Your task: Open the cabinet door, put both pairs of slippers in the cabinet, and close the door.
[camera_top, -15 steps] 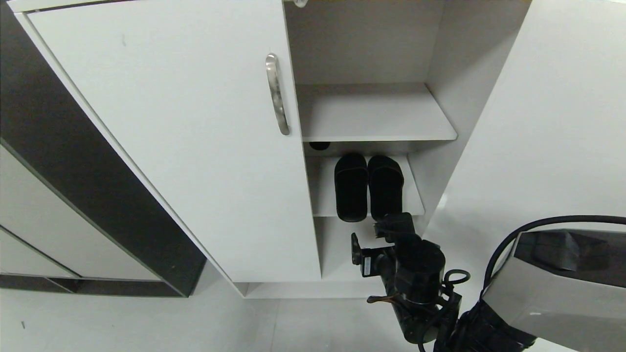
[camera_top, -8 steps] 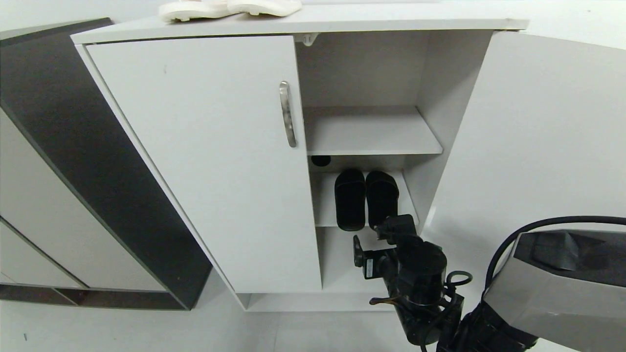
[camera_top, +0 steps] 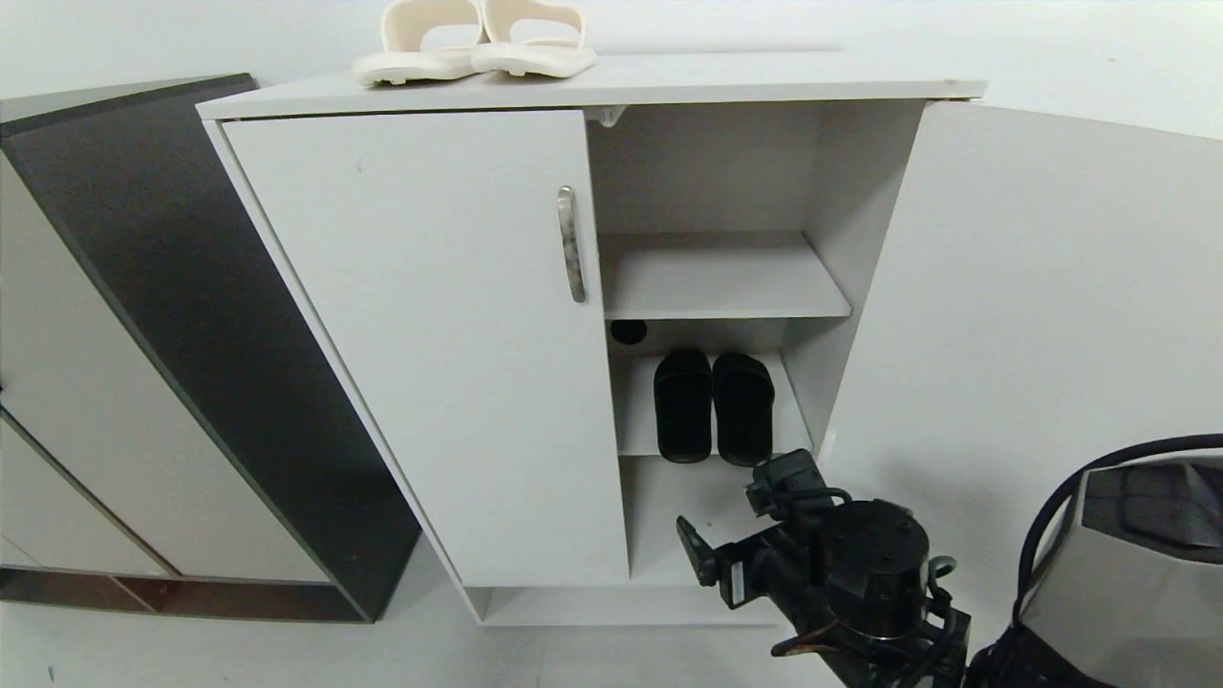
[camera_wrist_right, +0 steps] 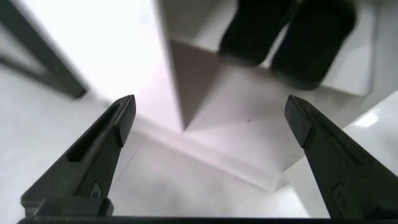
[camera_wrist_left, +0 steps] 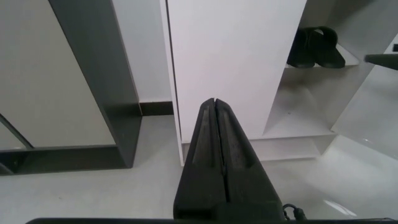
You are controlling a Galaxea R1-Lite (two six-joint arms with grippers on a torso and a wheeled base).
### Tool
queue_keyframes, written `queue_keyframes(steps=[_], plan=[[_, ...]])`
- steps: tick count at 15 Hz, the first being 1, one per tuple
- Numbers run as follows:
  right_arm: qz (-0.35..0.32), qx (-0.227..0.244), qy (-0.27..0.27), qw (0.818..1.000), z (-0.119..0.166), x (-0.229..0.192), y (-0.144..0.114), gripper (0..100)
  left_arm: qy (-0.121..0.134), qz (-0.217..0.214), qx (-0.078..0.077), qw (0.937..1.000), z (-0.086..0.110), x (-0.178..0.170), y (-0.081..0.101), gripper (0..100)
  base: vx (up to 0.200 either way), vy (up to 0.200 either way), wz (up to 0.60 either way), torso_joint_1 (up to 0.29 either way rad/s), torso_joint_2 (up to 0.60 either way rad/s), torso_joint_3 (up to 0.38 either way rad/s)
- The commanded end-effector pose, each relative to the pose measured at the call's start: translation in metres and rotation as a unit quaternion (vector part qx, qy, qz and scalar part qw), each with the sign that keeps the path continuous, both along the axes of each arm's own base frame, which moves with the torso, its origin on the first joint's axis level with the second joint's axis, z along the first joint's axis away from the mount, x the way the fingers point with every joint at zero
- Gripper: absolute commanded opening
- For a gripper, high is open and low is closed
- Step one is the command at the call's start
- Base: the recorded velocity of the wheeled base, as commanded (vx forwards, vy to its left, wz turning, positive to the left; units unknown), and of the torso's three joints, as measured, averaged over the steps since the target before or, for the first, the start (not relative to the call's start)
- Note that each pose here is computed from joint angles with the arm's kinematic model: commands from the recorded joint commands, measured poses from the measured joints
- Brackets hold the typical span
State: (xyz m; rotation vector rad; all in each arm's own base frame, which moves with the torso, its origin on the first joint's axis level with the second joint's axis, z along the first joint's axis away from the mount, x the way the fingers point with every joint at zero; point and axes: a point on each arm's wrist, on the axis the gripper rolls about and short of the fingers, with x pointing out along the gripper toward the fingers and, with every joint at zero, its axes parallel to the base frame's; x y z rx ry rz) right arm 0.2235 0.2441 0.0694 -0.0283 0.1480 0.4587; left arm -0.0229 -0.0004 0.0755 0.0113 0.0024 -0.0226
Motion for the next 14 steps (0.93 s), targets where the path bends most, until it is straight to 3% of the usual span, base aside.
queue_keyframes(steps=[1,14], plan=[[0.021,-0.001,0.005,1.000,0.005,-0.012,-0.007,100,0.000,0.000,0.000,1.0000,0.000,0.000,0.000,0,0.000,0.000,0.00,0.000,0.00,0.000],[0.054,-0.023,0.026,0.998,-0.007,-0.022,-0.020,100,0.001,0.000,0.000,1.0000,0.000,0.000,0.000,0,0.000,0.000,0.00,0.000,0.00,0.000]])
